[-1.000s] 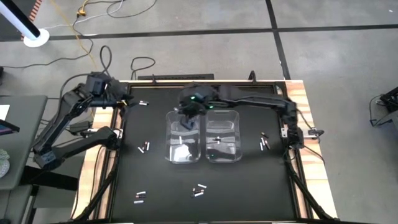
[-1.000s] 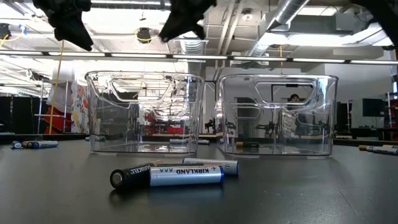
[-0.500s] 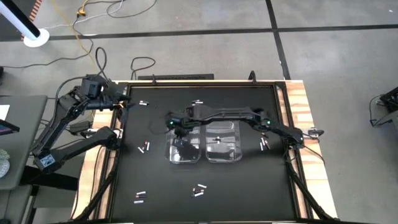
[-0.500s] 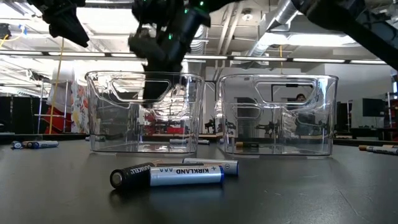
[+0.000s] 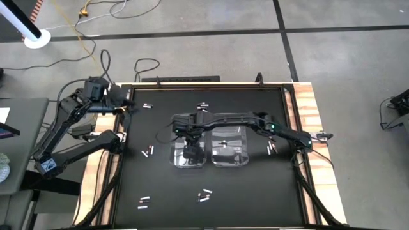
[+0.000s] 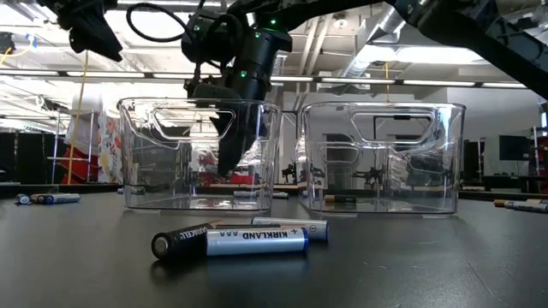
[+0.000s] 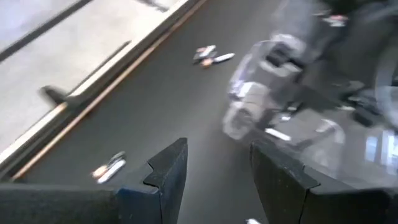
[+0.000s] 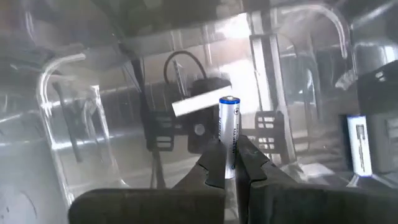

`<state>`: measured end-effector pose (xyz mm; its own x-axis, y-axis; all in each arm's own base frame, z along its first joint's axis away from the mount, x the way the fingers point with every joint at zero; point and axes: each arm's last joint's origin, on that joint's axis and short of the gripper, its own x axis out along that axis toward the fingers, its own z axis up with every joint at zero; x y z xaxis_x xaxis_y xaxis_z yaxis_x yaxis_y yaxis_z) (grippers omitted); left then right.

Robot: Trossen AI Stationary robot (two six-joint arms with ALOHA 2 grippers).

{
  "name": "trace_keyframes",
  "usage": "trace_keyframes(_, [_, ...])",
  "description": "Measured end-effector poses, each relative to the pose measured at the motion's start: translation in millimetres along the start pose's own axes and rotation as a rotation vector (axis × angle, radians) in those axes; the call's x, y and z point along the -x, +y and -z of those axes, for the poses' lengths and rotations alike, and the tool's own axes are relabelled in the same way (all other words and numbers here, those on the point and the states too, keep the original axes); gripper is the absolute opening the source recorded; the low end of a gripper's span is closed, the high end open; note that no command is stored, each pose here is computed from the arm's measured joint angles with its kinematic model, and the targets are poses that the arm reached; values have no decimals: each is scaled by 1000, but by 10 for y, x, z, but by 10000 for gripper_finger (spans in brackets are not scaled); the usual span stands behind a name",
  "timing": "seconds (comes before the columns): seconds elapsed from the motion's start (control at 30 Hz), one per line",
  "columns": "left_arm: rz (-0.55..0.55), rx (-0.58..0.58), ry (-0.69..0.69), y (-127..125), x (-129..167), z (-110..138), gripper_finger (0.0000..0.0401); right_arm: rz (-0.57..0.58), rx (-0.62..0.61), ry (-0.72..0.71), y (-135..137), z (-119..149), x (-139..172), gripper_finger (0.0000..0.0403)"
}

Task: Sort batteries
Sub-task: Put the white battery into the left transparent bin

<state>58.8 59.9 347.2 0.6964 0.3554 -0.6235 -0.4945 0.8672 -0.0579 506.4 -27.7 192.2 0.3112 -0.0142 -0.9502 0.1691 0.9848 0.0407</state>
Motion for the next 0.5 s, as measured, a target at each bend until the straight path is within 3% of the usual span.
trace_keyframes(0.27, [78, -24, -7, -24, 1, 6, 169, -1, 4, 0, 15, 6, -16, 18])
trace_keyframes(0.5, [83, -12, 18, -29, 2, 30, 169, 2, 4, 32, 9, 42, -36, 74])
